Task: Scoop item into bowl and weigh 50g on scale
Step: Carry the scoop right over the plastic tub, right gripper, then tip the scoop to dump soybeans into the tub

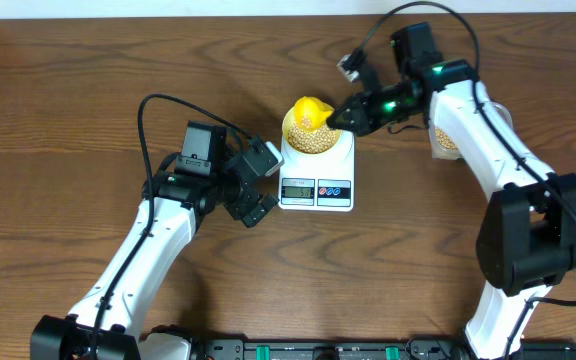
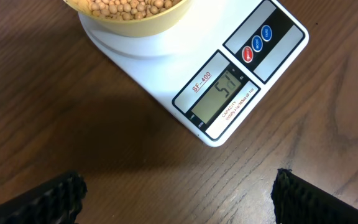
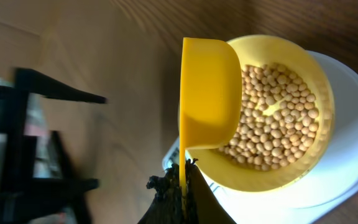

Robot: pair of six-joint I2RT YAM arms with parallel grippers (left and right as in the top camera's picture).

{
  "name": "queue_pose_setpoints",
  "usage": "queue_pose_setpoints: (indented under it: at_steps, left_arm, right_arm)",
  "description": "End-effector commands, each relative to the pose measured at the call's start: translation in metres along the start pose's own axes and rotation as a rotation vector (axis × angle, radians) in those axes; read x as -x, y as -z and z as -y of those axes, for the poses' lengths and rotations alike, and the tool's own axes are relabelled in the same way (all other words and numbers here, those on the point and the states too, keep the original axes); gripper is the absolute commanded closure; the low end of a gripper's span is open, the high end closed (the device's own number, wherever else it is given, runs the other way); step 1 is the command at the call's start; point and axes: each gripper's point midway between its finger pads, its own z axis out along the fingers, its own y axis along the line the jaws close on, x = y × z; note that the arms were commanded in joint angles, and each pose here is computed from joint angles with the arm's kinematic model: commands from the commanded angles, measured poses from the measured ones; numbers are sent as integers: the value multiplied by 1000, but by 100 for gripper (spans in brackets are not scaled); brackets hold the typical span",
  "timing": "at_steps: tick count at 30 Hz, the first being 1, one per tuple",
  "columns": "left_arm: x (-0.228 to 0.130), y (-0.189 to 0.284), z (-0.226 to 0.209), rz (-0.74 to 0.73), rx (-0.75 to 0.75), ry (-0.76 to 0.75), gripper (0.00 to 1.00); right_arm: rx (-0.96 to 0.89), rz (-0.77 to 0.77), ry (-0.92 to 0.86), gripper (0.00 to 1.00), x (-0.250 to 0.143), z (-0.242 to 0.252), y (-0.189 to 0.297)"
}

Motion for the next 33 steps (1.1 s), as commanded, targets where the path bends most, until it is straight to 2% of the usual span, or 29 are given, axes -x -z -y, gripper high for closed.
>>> queue_pose_setpoints:
  at_steps: [1,17,25,33]
  left_arm:
    - [3,4,0,18,0,-14,2]
    - [3,4,0,18,-1,-15,2]
    - [3,4,0,18,-1,-15,3]
    - [3,4,0,18,-1,-15,2]
  right_arm:
    - [143,48,-58,99,5,-13,19]
    - [63,158,-134,99,8,0,95]
    - [-21,221,-206,99,-9,15,154]
    - [-136,306,-359,99,-35,47,216]
